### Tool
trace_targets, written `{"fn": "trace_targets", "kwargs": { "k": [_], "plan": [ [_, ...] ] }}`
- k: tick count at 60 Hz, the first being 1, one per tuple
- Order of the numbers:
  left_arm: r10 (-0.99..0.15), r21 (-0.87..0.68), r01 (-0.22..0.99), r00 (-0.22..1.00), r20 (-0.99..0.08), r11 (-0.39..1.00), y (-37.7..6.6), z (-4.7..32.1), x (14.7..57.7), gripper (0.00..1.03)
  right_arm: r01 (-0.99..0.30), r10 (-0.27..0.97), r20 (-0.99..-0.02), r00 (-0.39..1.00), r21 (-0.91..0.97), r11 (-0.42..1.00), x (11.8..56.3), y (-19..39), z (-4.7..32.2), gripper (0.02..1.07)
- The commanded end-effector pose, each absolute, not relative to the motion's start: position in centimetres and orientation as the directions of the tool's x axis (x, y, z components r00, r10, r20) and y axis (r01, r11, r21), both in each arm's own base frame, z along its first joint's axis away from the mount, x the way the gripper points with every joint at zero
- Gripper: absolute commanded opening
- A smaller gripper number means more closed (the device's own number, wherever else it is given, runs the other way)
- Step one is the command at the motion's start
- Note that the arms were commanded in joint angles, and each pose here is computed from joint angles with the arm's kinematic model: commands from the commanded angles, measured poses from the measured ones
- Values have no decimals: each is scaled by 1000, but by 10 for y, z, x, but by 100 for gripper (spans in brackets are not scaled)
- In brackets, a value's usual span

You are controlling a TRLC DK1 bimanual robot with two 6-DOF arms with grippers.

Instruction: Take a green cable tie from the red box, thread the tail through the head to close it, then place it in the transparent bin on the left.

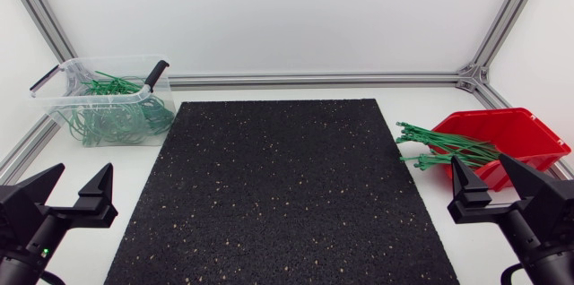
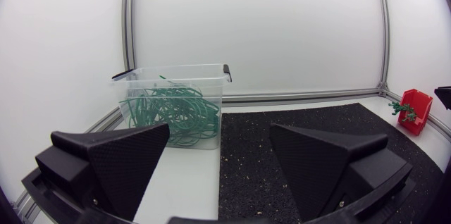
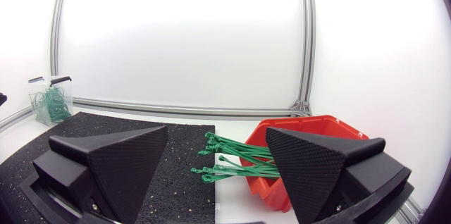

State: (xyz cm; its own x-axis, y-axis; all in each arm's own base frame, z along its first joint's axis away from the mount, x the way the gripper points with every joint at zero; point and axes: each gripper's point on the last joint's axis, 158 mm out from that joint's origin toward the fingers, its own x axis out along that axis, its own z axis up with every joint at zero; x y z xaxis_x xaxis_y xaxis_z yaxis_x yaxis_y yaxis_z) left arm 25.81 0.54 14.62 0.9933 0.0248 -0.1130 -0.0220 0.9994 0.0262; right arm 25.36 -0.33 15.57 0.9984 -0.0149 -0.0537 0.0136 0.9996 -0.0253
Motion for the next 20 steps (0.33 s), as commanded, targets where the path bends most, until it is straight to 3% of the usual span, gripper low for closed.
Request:
{"fn": "trace_targets", "kwargs": {
  "k": [1, 20],
  "plan": [
    [0, 5, 1, 994, -112, 1000, 0, 135, 257, 99, 10, -10, -57, 998, -1, 1000, 254, -2, 149, 103],
    [-14, -1, 14, 995, -97, 1000, -3, 131, 255, 99, 10, -10, -57, 998, -1, 1000, 254, -2, 149, 103]
  ]
}}
